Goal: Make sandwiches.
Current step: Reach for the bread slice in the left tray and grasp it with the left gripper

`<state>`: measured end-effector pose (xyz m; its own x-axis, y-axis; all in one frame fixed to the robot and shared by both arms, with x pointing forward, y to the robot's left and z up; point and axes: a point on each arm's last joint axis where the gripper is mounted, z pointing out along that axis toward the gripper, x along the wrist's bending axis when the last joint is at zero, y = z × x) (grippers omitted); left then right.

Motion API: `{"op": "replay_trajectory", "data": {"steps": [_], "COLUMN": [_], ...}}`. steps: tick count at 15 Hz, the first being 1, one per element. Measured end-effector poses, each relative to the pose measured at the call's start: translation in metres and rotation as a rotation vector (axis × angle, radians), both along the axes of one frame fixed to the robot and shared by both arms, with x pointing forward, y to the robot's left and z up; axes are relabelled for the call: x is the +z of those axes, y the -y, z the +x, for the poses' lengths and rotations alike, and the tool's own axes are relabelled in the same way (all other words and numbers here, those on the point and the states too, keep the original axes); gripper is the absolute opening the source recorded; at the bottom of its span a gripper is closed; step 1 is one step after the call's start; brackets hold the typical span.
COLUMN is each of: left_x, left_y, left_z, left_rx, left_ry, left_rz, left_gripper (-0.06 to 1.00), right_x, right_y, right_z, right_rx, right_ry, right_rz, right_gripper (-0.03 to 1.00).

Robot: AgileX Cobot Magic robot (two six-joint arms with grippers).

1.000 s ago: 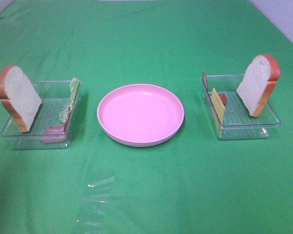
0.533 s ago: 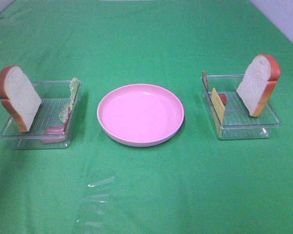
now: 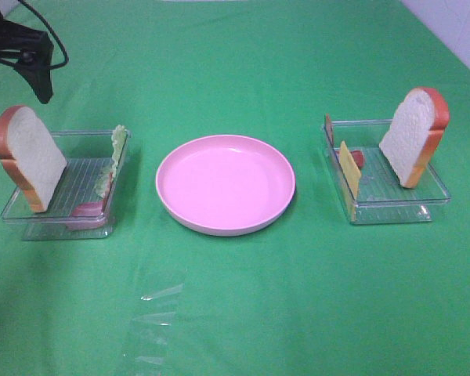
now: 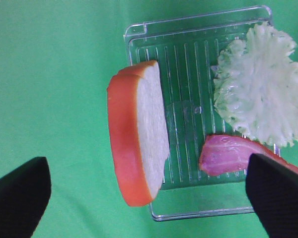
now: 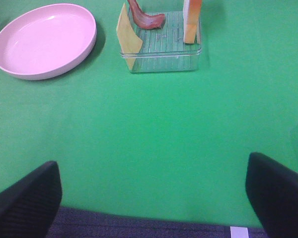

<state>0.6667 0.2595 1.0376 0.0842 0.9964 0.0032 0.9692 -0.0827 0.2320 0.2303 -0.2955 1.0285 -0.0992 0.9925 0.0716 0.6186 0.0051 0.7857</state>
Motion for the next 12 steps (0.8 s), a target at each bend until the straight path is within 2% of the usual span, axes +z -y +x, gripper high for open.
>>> {"op": "replay_trajectory", "data": {"steps": [4, 5, 7, 10, 12], "left_x": [-0.034, -0.053, -0.07, -0.082, -0.082], "left_y": [0.0, 0.001, 0.001, 0.001, 0.001], "left_z": [0.009, 0.014, 0.017, 0.019, 0.019], "left_rx": [0.02, 0.023, 0.024, 0.024, 0.024], "left_ry": [-0.081, -0.122, -0.162, -0.188, -0.189], "left_rz": [0.013, 0.016, 0.018, 0.021, 0.021], "left_gripper": [0.99, 0.99, 0.99, 0.98, 0.88], "right_x": [0.0, 0.0, 0.0, 0.0, 0.0], "right_y": [0.0, 0.0, 0.0, 0.0, 0.0], "right_z": [0.0, 0.0, 0.0, 0.0, 0.0], "right_rx": [0.0, 0.0, 0.0, 0.0, 0.0], "right_ry": [0.0, 0.0, 0.0, 0.0, 0.0], "right_rz": [0.0, 0.0, 0.0, 0.0, 0.0], "right_gripper": [0.96, 0.96, 0.96, 0.96, 0.96]}}
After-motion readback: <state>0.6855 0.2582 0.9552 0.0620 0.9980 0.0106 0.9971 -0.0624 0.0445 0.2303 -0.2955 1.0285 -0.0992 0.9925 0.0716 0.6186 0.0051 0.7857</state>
